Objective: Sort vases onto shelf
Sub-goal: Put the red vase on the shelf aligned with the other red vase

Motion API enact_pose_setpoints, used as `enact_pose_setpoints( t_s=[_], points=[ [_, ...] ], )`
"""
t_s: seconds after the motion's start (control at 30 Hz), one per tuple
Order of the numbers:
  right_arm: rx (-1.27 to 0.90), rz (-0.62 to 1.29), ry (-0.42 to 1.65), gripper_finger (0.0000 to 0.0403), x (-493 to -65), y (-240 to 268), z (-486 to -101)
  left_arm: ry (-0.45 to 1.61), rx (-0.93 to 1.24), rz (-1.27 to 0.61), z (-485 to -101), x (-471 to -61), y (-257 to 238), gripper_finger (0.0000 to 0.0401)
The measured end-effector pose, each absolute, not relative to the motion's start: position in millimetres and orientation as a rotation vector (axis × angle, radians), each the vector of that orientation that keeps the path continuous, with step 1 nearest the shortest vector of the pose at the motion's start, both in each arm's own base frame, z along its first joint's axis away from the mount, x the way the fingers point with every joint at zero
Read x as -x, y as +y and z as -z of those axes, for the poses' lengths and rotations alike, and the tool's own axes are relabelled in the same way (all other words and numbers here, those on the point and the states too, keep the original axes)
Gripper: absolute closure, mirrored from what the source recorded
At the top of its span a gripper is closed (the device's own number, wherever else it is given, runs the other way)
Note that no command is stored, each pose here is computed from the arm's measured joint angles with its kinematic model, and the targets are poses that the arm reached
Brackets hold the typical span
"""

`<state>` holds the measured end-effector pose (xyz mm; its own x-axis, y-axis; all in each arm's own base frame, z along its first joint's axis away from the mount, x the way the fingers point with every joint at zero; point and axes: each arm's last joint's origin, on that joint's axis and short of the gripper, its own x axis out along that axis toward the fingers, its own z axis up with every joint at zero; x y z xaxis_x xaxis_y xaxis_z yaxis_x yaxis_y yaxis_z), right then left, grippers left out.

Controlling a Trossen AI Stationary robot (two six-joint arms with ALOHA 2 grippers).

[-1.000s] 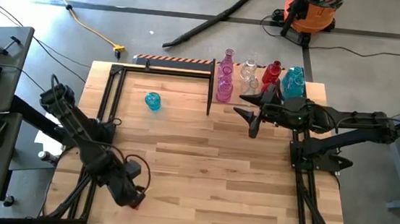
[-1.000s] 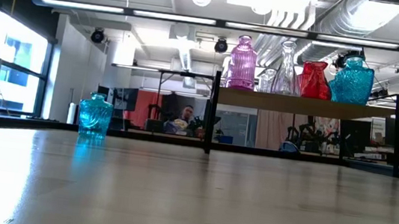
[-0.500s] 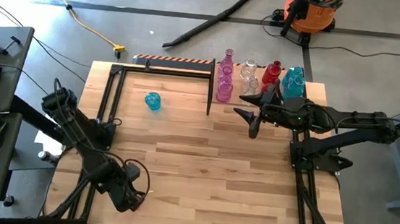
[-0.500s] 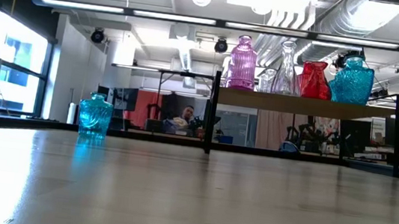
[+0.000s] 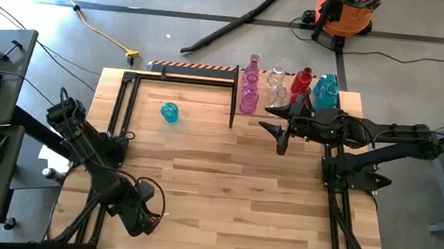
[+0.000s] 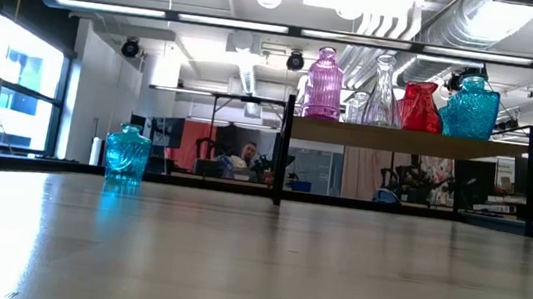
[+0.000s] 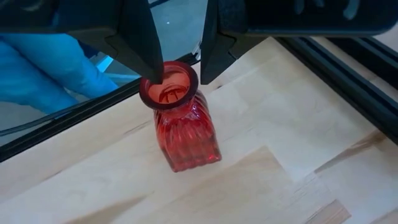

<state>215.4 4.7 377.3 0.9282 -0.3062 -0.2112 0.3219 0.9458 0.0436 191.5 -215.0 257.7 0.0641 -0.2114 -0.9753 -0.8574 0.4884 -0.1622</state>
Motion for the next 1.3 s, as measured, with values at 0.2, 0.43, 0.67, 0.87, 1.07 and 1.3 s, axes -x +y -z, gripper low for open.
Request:
enact_pose_setpoints(
  t_s=[0.2, 0.43, 0.67, 0.87, 1.07, 1.3],
  points=[
    [-0.076, 0.322, 0.209, 0.0185, -215, 5, -377, 1.459, 0.991, -0.634, -258, -191, -215, 0.0302],
    [-0.075, 0.323, 0.222, 0.0185, -215, 5, -376, 1.462, 0.982, -0.636, -256, -192, -216, 0.0302],
    [-0.075, 0.323, 0.222, 0.0185, -215, 5, -376, 1.500, 0.951, -0.619, -246, -197, -222, 0.0302],
    [-0.075, 0.323, 0.220, 0.0185, -215, 5, -376, 1.520, 0.912, -0.656, -233, -201, -227, 0.0302],
    [-0.076, 0.323, 0.220, 0.0185, -215, 5, -376, 1.550, 0.896, -0.684, -223, -204, -230, 0.0302],
    [-0.076, 0.323, 0.218, 0.0185, -215, 5, -376, 1.555, 0.893, -0.679, -222, -204, -231, 0.0349]
  ],
)
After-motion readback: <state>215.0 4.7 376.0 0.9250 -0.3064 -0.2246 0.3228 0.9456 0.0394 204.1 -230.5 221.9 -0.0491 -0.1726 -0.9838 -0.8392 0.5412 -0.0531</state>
